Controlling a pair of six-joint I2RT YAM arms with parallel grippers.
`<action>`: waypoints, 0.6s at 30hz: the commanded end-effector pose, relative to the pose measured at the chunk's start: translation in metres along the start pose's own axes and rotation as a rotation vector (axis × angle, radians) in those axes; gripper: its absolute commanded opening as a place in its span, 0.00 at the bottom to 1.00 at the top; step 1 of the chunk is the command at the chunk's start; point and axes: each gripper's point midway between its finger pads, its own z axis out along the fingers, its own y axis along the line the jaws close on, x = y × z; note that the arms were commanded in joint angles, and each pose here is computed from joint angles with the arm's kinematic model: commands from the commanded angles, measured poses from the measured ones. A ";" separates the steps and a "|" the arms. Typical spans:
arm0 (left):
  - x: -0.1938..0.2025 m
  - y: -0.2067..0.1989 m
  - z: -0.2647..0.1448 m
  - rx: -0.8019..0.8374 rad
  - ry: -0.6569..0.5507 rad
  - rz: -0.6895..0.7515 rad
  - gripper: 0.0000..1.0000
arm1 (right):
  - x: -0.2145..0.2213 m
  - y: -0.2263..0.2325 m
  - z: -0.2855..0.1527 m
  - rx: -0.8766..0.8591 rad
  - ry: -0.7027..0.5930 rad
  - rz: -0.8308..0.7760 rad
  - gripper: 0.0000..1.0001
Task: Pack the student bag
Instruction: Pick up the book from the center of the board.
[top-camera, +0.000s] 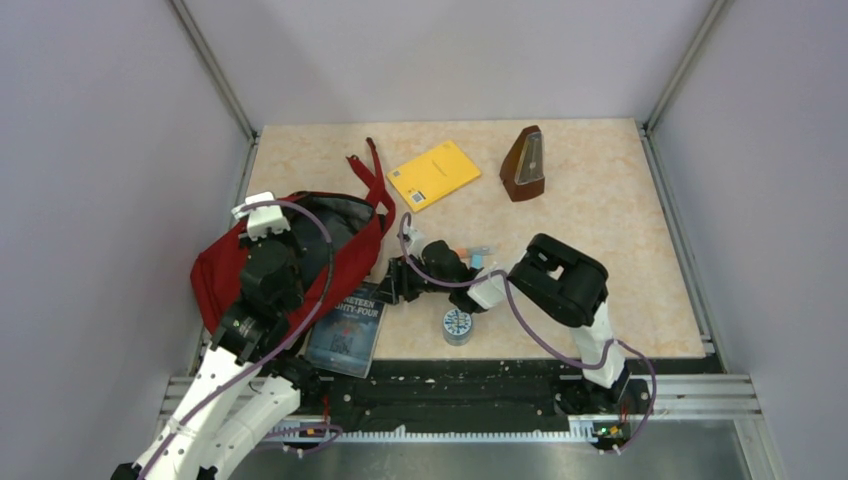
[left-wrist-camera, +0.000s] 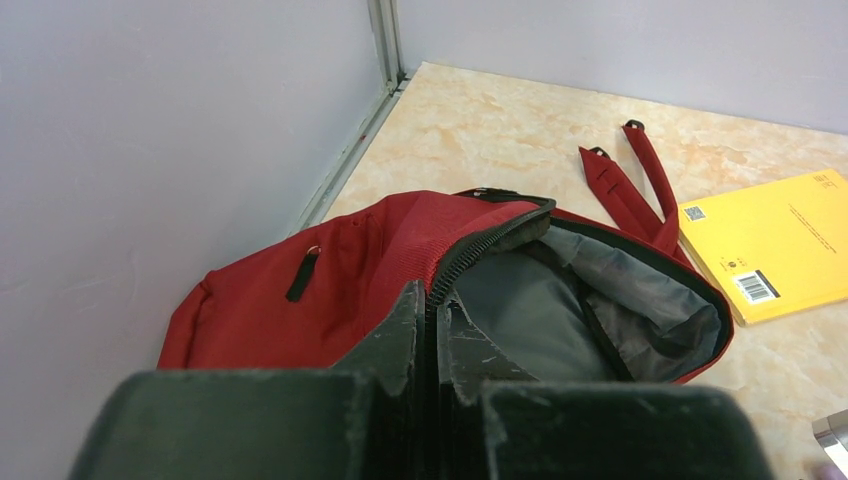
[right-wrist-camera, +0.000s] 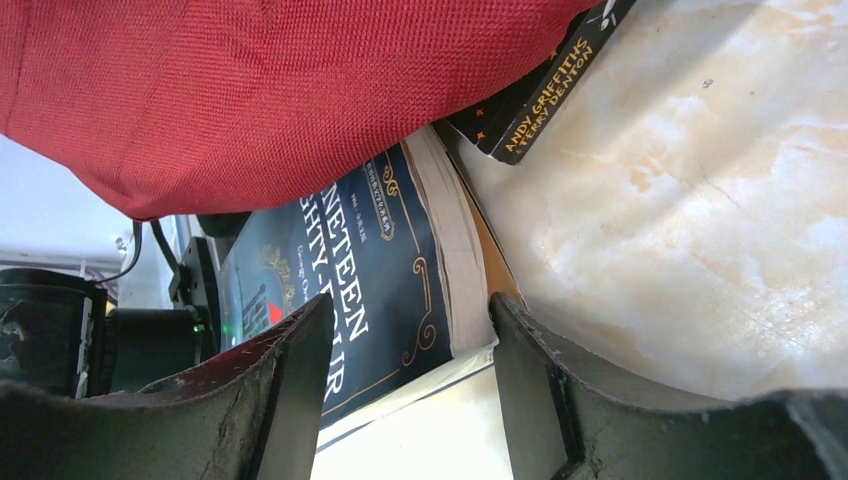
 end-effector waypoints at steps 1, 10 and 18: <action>-0.010 -0.002 0.002 0.001 -0.034 -0.050 0.00 | 0.019 0.010 0.009 -0.033 0.058 -0.014 0.58; -0.010 -0.004 0.002 0.009 -0.031 -0.050 0.00 | 0.012 0.022 0.010 -0.099 0.020 -0.004 0.28; -0.013 -0.004 0.000 0.020 -0.045 -0.064 0.00 | -0.037 0.053 -0.033 -0.105 -0.177 -0.097 0.00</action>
